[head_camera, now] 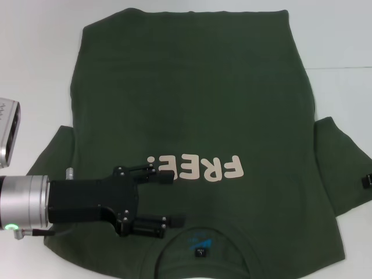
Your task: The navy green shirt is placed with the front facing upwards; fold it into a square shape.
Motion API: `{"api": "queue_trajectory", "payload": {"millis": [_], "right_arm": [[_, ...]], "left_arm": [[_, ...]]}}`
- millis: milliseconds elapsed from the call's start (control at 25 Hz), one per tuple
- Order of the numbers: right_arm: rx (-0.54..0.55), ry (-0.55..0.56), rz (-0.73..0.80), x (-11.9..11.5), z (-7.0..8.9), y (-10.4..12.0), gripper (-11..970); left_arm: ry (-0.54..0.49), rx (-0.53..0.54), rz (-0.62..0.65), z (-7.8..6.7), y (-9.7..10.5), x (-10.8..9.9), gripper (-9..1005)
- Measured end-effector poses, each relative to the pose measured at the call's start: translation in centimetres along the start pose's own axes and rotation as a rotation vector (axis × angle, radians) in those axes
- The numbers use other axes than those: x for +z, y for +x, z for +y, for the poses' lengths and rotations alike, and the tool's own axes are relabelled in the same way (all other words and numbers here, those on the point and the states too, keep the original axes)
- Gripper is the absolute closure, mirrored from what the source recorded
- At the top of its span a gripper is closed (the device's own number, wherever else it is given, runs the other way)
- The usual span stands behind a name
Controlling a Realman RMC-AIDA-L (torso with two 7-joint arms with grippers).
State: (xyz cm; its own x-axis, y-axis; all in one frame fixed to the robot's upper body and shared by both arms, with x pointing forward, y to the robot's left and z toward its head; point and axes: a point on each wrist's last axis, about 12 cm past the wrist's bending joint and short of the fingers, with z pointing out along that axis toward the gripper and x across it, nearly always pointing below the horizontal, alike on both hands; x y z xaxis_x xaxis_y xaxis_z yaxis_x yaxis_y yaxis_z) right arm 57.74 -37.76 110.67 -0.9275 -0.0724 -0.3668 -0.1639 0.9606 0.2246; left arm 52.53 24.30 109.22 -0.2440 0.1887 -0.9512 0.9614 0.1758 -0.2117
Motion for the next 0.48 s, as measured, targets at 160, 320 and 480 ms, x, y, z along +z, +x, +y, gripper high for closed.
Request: {"api": "queue_trajectory", "payload": {"millis": [160, 320, 480], "right_arm": [[0.0, -0.002, 0.002, 0.01, 0.04, 0.0, 114], [-0.004, -0.009, 0.004, 0.1, 0.24, -0.18, 131], [-0.007, -0.016, 0.011, 0.27, 0.46, -0.25, 149]], "left_arm": [[-0.003, 0.0, -0.001, 0.04, -0.02, 0.0, 104], [-0.008, 0.001, -0.002, 0.11, -0.04, 0.01, 105], [-0.011, 0.002, 0.0, 0.17, -0.06, 0.03, 105]]}}
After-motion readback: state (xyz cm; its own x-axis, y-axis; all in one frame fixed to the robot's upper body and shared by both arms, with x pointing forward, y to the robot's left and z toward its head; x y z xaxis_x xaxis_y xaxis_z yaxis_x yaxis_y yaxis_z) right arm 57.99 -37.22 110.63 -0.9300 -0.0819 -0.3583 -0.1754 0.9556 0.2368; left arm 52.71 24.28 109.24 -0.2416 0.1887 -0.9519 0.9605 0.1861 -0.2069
